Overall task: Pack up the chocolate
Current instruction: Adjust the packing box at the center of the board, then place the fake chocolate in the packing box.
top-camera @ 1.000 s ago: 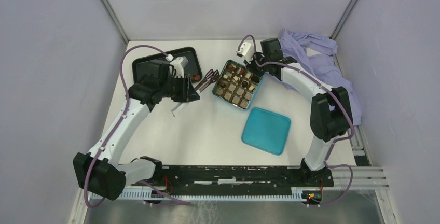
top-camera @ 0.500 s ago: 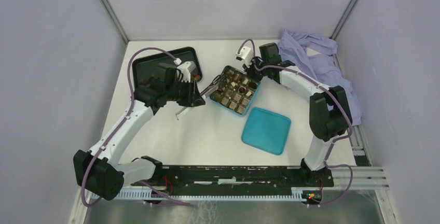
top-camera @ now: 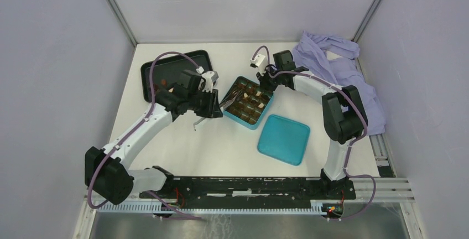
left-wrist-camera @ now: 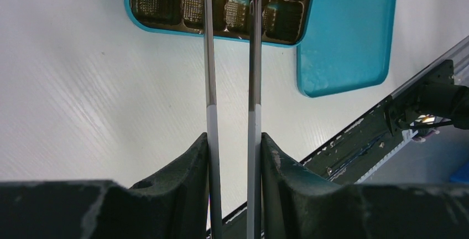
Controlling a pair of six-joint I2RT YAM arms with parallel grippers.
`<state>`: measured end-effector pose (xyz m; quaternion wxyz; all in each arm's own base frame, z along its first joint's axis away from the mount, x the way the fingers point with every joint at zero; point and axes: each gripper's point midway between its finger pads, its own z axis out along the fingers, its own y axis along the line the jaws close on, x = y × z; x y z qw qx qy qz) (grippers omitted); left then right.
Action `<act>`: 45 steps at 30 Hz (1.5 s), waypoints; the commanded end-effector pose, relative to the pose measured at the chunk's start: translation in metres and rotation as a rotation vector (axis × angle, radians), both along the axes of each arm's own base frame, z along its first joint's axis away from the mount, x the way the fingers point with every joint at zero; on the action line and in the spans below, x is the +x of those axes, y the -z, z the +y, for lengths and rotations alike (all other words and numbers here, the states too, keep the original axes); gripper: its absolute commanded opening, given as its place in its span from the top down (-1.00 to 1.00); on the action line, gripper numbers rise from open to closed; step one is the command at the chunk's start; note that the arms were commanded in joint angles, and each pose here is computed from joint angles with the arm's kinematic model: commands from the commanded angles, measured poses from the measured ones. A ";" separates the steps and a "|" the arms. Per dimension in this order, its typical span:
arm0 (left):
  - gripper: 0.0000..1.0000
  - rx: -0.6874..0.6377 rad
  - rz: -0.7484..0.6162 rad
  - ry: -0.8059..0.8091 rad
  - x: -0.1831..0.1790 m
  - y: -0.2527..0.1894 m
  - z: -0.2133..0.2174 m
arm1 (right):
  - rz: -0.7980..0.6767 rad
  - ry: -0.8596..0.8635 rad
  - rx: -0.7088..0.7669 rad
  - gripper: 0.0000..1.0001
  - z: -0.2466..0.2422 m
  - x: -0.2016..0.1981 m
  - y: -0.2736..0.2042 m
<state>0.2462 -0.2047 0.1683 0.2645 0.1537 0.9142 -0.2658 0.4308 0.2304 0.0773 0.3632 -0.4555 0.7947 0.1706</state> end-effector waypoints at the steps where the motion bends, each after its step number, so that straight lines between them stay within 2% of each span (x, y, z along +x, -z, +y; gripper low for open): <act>1: 0.95 0.027 -0.024 -0.035 0.008 -0.002 -0.001 | -0.059 -0.005 0.058 0.78 0.011 0.016 -0.018; 5: 0.91 0.061 -0.002 -0.032 0.008 0.008 -0.002 | -0.047 -0.007 0.059 0.71 0.012 0.015 -0.013; 12: 0.62 0.083 0.009 -0.033 0.010 0.014 -0.006 | -0.040 -0.009 0.060 0.55 0.011 0.014 -0.012; 20: 0.30 0.088 0.018 -0.030 0.008 0.017 -0.009 | -0.042 -0.012 0.066 0.19 0.011 0.013 -0.015; 27: 0.11 0.084 0.005 -0.031 0.008 0.011 -0.011 | -0.060 -0.019 0.085 -0.15 0.009 0.008 -0.029; 38: 0.13 0.032 -0.086 -0.083 0.017 -0.019 -0.010 | -0.104 -0.115 0.136 -0.54 0.002 -0.022 -0.062; 45: 0.14 -0.060 -0.243 -0.192 0.026 -0.060 -0.001 | -0.138 -0.209 0.199 -0.60 -0.007 -0.060 -0.089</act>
